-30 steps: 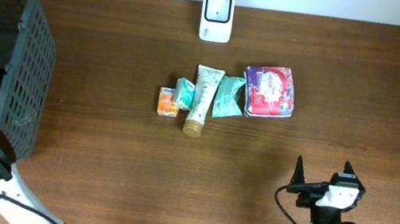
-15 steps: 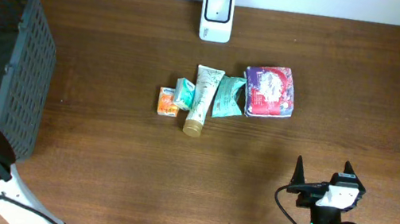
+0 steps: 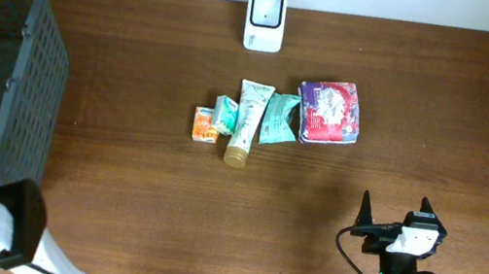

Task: Scan the item barcode
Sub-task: 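Carry the green Knorr bottle past the scanner and set it on the table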

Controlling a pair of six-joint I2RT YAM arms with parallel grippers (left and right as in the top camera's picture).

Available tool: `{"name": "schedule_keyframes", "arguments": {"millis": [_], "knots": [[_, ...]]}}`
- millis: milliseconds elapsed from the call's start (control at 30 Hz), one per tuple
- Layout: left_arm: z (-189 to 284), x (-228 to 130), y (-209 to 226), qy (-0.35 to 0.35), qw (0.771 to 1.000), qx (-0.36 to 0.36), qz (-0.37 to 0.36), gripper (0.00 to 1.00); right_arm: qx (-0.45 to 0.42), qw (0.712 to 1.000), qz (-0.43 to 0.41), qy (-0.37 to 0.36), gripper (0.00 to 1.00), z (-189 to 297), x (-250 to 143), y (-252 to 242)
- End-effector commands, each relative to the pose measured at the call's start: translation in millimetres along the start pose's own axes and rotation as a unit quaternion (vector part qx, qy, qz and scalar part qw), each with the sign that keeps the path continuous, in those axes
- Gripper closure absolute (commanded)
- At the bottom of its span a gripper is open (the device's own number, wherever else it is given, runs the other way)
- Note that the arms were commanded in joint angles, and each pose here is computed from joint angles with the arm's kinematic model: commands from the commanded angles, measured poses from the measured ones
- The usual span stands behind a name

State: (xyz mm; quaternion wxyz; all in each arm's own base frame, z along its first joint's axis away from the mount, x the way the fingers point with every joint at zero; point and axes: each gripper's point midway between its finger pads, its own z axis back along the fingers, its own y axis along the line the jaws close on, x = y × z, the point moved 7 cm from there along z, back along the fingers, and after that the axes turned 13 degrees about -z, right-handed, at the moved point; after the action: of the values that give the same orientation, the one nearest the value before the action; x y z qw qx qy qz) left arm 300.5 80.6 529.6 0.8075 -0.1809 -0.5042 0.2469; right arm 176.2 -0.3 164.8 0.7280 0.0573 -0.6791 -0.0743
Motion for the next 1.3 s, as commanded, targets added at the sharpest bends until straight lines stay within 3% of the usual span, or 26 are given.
{"name": "schedule_keyframes", "arguments": {"millis": [0,100,300,367,467,700,933,1000,1067,1133,1267], "knots": [[-35,-38,-41,0.093,0.992,-0.056,-0.066,0.63,-0.003,1.0,0.004,0.001,0.01,0,-3,-1],[-71,-71,-56,0.158,0.978,-0.037,-0.131,0.67,-0.003,1.0,0.004,0.002,0.01,0,-3,-1],[-150,-154,-62,0.299,0.933,0.06,-0.192,0.61,-0.003,1.0,0.004,0.001,0.01,0,-3,-1],[-174,-181,-58,0.332,0.914,0.094,-0.215,0.54,-0.003,1.0,0.004,0.001,0.01,0,-3,-1],[-227,-231,-49,0.361,0.887,0.136,-0.255,0.55,-0.003,1.0,0.004,0.001,0.01,0,-3,-1],[-303,-291,-24,0.363,0.884,0.136,-0.262,0.51,-0.003,1.0,0.004,0.001,0.01,0,-3,-1],[-328,-319,-6,0.386,0.873,0.148,-0.257,0.44,-0.003,1.0,0.004,0.001,0.01,0,-3,-1],[-334,-327,-1,0.394,0.869,0.153,-0.258,0.27,-0.003,1.0,0.004,0.002,0.01,0,-3,-1],[-336,-331,2,0.399,0.866,0.156,-0.258,0.23,-0.003,1.0,0.004,0.001,0.01,0,-3,-1],[-337,-333,3,0.401,0.865,0.157,-0.258,0.01,-0.003,1.0,0.004,0.001,0.01,0,-3,-1],[-336,-314,-8,0.378,0.878,0.146,-0.254,0.01,-0.003,1.0,0.004,0.001,0.01,0,-3,-1]]}}
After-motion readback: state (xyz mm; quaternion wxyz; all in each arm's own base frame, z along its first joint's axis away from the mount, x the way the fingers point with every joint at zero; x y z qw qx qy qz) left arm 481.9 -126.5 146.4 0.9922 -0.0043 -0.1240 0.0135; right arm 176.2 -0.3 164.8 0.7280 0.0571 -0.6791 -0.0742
